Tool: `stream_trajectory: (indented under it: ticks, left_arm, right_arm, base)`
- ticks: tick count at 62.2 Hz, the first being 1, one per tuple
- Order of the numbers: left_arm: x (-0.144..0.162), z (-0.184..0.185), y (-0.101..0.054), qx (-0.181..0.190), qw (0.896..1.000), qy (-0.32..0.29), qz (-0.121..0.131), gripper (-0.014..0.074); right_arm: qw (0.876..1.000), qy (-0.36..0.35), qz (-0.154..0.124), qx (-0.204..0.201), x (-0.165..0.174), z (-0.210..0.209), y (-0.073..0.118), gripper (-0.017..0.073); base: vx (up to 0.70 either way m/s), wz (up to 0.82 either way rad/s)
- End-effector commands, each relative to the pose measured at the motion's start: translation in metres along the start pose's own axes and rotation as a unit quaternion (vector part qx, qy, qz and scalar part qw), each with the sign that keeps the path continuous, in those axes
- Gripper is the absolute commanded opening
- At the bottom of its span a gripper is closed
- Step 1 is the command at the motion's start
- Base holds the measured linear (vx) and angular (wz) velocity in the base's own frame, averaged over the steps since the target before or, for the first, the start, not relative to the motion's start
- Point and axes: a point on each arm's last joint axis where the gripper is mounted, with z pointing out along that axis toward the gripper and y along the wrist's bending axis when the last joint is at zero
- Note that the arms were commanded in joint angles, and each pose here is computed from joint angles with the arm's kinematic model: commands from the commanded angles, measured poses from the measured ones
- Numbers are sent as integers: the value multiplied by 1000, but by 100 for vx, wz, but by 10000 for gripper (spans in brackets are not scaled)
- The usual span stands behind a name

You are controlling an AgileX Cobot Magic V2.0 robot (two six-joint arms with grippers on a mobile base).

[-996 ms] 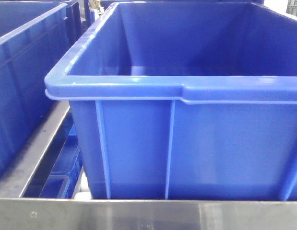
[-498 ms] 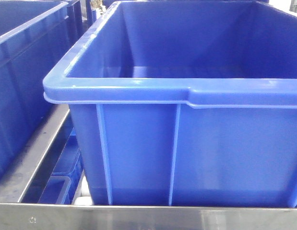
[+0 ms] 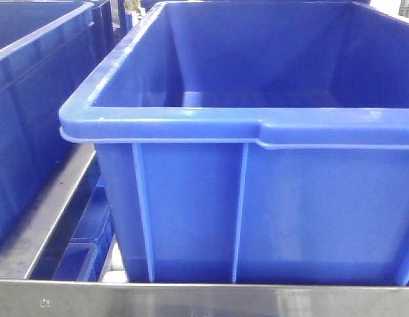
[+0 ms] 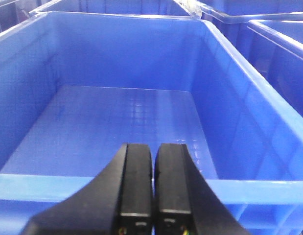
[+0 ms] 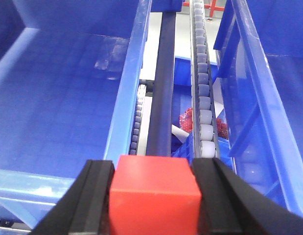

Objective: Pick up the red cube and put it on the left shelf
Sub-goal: 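Stop in front of the shelf and position the right gripper over a blue crate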

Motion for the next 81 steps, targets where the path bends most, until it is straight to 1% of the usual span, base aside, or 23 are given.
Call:
stream_trajectory:
  ticks: [1, 12, 20, 23, 28, 35, 38, 44, 50, 55, 57, 62, 65, 70, 73, 81]
  left_arm:
    - [-1, -1, 1, -2, 999, -39, -6, 101]
    - [-1, -1, 1, -2, 999, -39, -6, 101]
    - [-1, -1, 1, -2, 999, -39, -6, 101]
    - [-1, -1, 1, -2, 999, -39, -6, 101]
    - [-1, -1, 1, -2, 999, -39, -6, 101]
    - [-1, -1, 1, -2, 999, -39, -6, 101]
    - [-1, -1, 1, -2, 999, -39, -6, 101]
    - [-1, -1, 1, -2, 999, -39, -6, 101]
    - [-1, -1, 1, -2, 999, -39, -6, 101]
    - [-1, -1, 1, -2, 999, -39, -6, 101]
    - [-1, -1, 1, -2, 999, -39, -6, 101]
    - [-1, -1, 1, -2, 999, -39, -6, 101]
    - [-1, -1, 1, -2, 999, -39, -6, 101]
    - [-1, -1, 1, -2, 999, -39, -6, 101]
    - [-1, -1, 1, -2, 999, -39, -6, 101]
    - [-1, -1, 1, -2, 999, -39, -6, 101]
  right_arm:
    - [999, -47, -11, -2, -15, -2, 0, 111]
    - [998, -56, -11, -3, -17, -4, 0, 111]
    - [997, -73, -7, -3, -33, -11, -1, 111]
    - [997, -80, -5, -2, -45, -14, -1, 111]
    - [997, -73, -4, -1, -67, -13, 0, 111]
    - [999, -36, -12, -6, -99, 4, 6, 111]
    - [999, -26, -14, -15, -112, 10, 10, 111]
    - [998, -8, -17, -54, -134, 28, 23, 111]
    - [994, 19, -42, -96, -152, 50, 42, 111]
    - [991, 48, -58, -112, -161, 67, 57, 111]
    - [989, 68, -66, -117, -165, 78, 65, 111]
    - [982, 123, -84, -118, -166, 106, 83, 111]
    - [978, 149, -90, -115, -166, 120, 91, 111]
    - [969, 199, -100, -107, -163, 147, 104, 111]
    - [962, 231, -107, -103, -158, 167, 114, 111]
    - [949, 274, -112, -105, -146, 205, 134, 111]
  base:
    - [0, 0]
    - [0, 0]
    - [3, -15]
    - [1, -7]
    - [0, 0]
    - [0, 0]
    - [0, 0]
    - [-4, 25]
    - [2, -15]
    - [1, -5]
    - [0, 0]
    - [0, 0]
    - [0, 0]
    - [0, 0]
    - [0, 0]
    - [0, 0]
